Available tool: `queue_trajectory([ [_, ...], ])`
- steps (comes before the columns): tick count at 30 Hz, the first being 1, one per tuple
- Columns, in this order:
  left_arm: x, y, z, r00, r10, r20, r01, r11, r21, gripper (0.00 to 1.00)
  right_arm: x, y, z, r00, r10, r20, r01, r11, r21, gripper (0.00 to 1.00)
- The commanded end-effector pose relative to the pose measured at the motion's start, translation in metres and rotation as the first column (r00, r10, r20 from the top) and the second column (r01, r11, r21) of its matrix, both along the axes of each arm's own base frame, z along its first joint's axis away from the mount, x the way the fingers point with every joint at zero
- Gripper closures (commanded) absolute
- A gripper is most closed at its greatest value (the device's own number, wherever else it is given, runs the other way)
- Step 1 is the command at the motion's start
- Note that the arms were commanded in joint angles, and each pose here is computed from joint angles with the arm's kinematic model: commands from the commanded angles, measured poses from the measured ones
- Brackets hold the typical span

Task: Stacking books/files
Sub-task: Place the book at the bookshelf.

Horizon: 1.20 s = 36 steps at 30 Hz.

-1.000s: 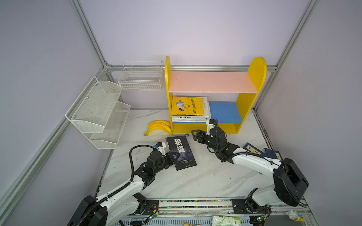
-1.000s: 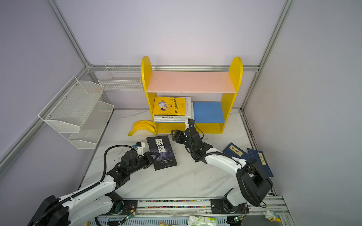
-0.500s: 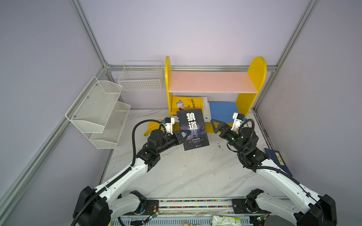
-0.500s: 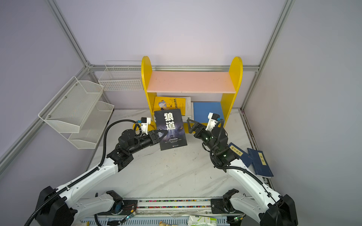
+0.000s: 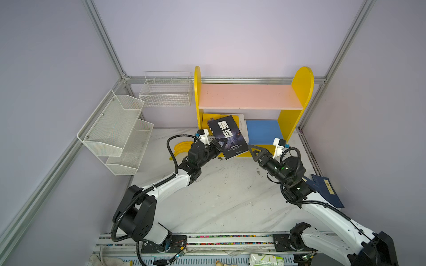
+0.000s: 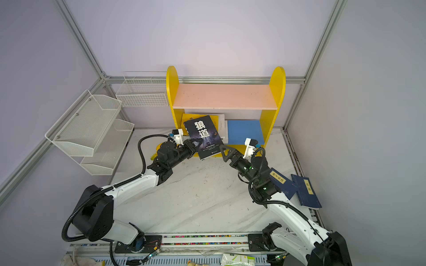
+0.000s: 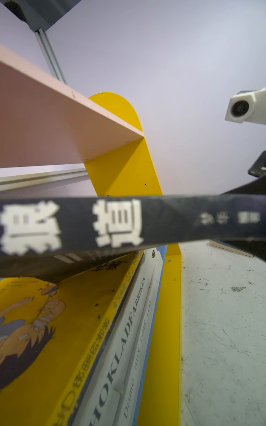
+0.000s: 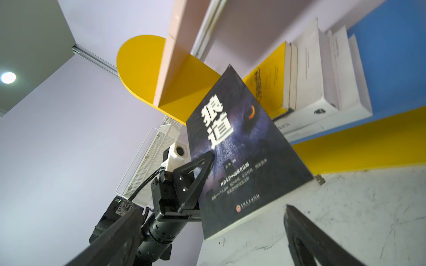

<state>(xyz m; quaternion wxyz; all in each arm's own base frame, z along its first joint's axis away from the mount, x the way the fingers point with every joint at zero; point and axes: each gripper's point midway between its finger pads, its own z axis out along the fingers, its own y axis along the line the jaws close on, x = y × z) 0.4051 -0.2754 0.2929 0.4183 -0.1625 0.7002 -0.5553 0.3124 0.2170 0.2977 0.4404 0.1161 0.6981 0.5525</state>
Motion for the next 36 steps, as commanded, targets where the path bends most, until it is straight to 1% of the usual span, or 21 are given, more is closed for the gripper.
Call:
queue_trajectory([
  [1, 0.0, 0.02, 0.123, 0.96, 0.11, 0.258, -0.042, 0.966, -0.255, 1.0, -0.002, 0.015, -0.002, 0.996, 0.091, -0.006, -0.09, 0.988, 0.129, 0.03],
  [5, 0.001, 0.023, 0.121, 0.96, 0.126, 0.249, -0.056, 0.961, -0.272, 1.0, 0.004, 0.025, -0.007, 0.991, 0.134, -0.008, -0.131, 0.977, 0.166, 0.04],
  [8, 0.003, 0.024, 0.114, 0.964, 0.131, 0.233, -0.064, 0.96, -0.273, 1.0, 0.007, 0.029, -0.001, 0.989, 0.145, 0.037, -0.15, 0.972, 0.182, 0.04],
  [10, 0.005, 0.026, 0.107, 0.967, 0.143, 0.212, -0.082, 0.959, -0.271, 1.0, 0.012, 0.032, 0.004, 0.988, 0.144, 0.058, -0.153, 0.973, 0.173, 0.04],
  [13, 0.004, 0.026, 0.107, 0.967, 0.143, 0.209, -0.079, 0.955, -0.285, 1.0, 0.022, 0.039, 0.006, 0.987, 0.152, 0.057, -0.16, 0.973, 0.167, 0.04],
  [18, 0.002, 0.024, 0.11, 0.968, 0.129, 0.215, -0.061, 0.953, -0.297, 1.0, 0.036, 0.051, 0.0, 0.982, 0.183, 0.042, -0.188, 0.956, 0.225, 0.09],
  [21, 0.002, 0.024, 0.107, 0.97, 0.123, 0.211, -0.054, 0.952, -0.302, 1.0, 0.043, 0.056, 0.003, 0.979, 0.193, 0.061, -0.202, 0.944, 0.259, 0.17],
  [26, 0.0, 0.022, 0.103, 0.972, 0.109, 0.207, -0.04, 0.95, -0.311, 1.0, 0.056, 0.059, 0.008, 0.982, 0.175, 0.07, -0.188, 0.937, 0.295, 0.44],
  [30, -0.001, 0.021, 0.098, 0.974, 0.097, 0.203, -0.03, 0.95, -0.31, 1.0, 0.058, 0.053, 0.017, 0.984, 0.142, 0.106, -0.171, 0.922, 0.347, 0.58],
  [36, -0.001, 0.015, 0.094, 0.976, 0.067, 0.207, 0.001, 0.95, -0.314, 1.0, 0.064, 0.056, 0.021, 0.983, 0.142, 0.114, -0.174, 0.915, 0.365, 0.74],
])
